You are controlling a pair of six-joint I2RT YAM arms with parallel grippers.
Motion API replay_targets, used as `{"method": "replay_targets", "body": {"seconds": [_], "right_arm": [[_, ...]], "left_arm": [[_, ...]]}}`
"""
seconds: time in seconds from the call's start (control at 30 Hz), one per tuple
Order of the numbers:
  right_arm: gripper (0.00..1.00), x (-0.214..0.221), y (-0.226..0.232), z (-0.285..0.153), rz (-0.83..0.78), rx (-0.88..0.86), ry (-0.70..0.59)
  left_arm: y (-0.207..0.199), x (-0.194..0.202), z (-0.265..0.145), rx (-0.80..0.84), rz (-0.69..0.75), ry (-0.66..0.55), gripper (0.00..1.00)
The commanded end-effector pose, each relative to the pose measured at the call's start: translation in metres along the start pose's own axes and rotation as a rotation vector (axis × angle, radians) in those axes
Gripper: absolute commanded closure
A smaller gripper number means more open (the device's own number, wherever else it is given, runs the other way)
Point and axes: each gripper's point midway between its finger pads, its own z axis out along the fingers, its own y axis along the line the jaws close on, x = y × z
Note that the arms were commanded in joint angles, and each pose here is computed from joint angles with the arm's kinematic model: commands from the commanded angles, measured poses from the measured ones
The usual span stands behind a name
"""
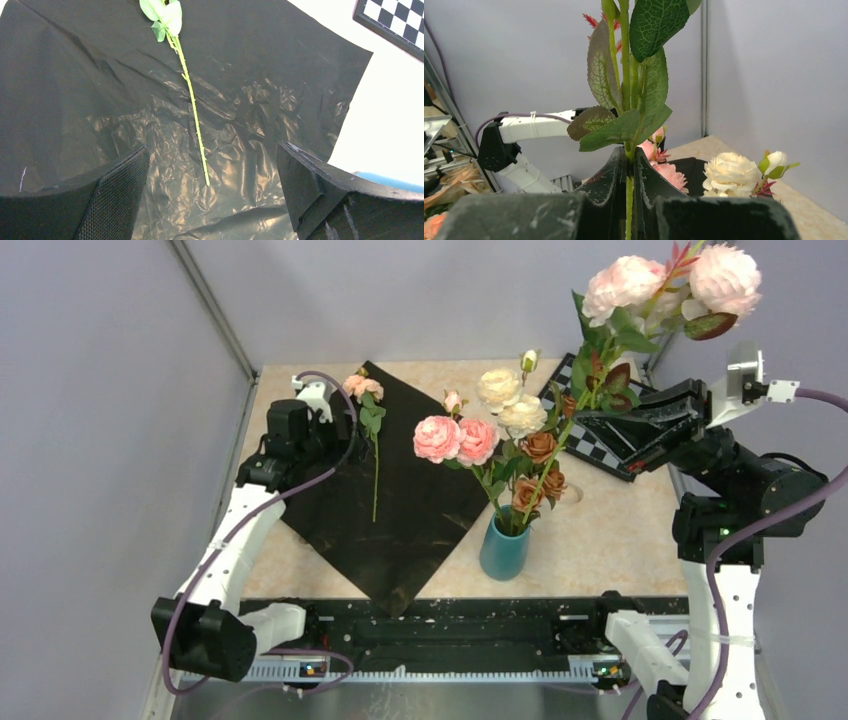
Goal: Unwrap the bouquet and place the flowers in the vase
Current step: Insert the fake flower into the vase.
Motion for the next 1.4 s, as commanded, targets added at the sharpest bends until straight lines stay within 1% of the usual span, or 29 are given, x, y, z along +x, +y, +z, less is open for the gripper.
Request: {"method": "replay_targets", "body": {"seconds": [0.0, 0.33, 0.47, 0.6, 0.8, 1.0, 1.37], "right_arm": [[1.00, 0.009, 0.011, -0.005, -0.062, -0.052, 0.018], [1.00, 0.055, -0.025, -0.019, -0.060, 0.053, 0.070], [1.00, 0.068, -0.038, -0.020, -0.068, 0.080, 0.072], [1.00, 0.082, -0.037, -0.010, -0.056, 0.039, 0.079], [1.00, 0.102, -0.042, -0.003, -0.074, 0.040, 0.103], [1.00, 0.136, -0.058, -0.009, -0.101, 0.095, 0.172], [1.00, 0.164, -0.058, -0.018, -0.072, 0.096, 0.221]], "left_arm": [[0.006, -0.007, 0.004, -0.022, 0.014, -0.031, 0.01], [0.015, -0.004, 0.011, -0.045, 0.012, -0.013, 0.01], [0.016, -0.003, 0.013, -0.044, 0.015, -0.018, 0.01], [0.019, -0.002, 0.015, -0.057, 0.012, -0.014, 0.01], [0.024, 0.001, 0.018, -0.071, 0.012, -0.006, 0.01], [0.026, 0.003, 0.020, -0.077, 0.012, 0.000, 0.01], [0.033, 0.011, 0.029, -0.097, 0.005, 0.032, 0.01]]}}
